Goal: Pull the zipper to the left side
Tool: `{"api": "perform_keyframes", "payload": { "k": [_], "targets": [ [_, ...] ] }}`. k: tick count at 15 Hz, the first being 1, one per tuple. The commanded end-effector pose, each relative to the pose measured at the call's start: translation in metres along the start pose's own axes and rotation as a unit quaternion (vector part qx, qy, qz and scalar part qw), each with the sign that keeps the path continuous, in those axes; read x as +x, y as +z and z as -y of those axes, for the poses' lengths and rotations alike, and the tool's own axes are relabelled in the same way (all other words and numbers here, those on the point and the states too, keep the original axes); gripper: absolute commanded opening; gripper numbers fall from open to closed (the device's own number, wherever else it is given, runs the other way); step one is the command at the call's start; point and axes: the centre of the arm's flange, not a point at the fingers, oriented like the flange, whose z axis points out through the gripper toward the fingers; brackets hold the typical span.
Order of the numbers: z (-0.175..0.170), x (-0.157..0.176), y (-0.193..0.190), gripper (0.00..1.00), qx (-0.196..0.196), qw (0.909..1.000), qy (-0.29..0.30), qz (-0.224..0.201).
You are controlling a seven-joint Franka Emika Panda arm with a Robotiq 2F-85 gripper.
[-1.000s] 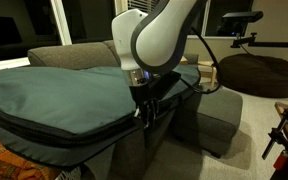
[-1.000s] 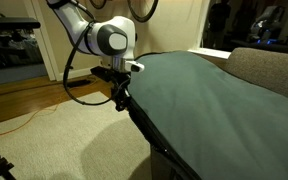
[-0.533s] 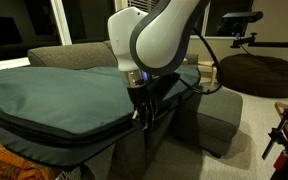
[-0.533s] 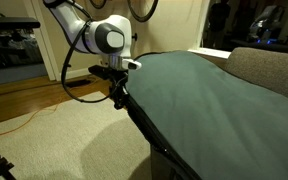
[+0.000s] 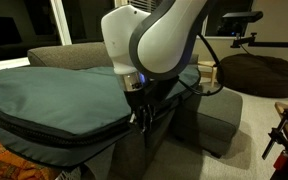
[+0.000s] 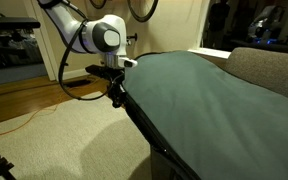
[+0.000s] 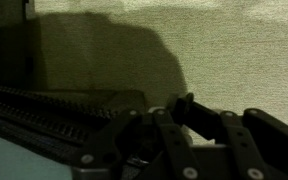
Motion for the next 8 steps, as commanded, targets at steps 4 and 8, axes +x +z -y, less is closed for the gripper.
{"api": "perform_keyframes", "payload": {
  "k": [4, 8],
  "targets": [
    [0.052, -0.055, -0.028, 0.05, -0.007, 0.9998, -0.004, 0.016],
    [0.063, -0.056, -0.031, 0.05, -0.016, 0.9998, -0.009, 0.012]
  ]
}}
